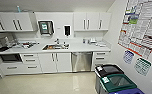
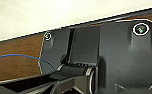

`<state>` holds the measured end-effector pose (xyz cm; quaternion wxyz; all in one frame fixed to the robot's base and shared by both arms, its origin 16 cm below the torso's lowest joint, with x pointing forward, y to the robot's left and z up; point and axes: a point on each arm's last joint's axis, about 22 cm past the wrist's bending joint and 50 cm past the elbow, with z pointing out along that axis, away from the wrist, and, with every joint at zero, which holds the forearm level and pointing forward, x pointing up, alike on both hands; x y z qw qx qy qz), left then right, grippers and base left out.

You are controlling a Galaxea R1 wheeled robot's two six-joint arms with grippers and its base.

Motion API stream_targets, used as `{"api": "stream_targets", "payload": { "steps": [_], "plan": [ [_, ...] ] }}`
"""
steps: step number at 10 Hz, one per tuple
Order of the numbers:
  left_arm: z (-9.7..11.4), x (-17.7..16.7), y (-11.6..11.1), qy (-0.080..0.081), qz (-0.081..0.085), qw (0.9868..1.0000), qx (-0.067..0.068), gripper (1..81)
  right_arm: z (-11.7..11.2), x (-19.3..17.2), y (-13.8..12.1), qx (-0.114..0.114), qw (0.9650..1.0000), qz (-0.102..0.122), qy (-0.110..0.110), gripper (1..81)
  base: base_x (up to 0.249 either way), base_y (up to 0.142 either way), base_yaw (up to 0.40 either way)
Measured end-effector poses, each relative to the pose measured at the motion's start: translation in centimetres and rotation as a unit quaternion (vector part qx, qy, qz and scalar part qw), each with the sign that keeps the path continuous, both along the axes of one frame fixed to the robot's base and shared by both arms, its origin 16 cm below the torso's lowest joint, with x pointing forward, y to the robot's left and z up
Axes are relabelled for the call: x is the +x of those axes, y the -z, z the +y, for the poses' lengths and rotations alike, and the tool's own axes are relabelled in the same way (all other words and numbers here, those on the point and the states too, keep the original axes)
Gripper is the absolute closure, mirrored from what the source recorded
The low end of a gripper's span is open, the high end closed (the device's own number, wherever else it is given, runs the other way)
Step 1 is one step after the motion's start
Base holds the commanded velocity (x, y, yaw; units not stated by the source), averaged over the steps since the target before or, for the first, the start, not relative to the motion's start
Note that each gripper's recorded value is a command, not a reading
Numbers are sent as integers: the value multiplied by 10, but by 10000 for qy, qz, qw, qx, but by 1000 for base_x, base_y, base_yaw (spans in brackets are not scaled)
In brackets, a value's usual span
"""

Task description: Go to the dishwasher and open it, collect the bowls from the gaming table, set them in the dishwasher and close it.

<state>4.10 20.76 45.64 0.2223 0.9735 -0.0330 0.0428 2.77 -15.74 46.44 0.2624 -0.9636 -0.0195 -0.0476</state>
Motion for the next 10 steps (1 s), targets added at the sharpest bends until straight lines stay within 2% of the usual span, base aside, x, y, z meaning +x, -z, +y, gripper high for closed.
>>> {"api": "stream_targets", "payload": {
  "steps": [8, 10],
  "plan": [
    [1, 0, 0, -3, -1, 10000, 4, 10, -1, 0, 0, -3, 10000, 2, -1, 10, 109, 74, 0],
    [1, 0, 0, -2, 2, 10000, 4, 10, 2, 0, 0, 11, 10000, 2, 0, 10, 108, 30, 0]
  ]
}}
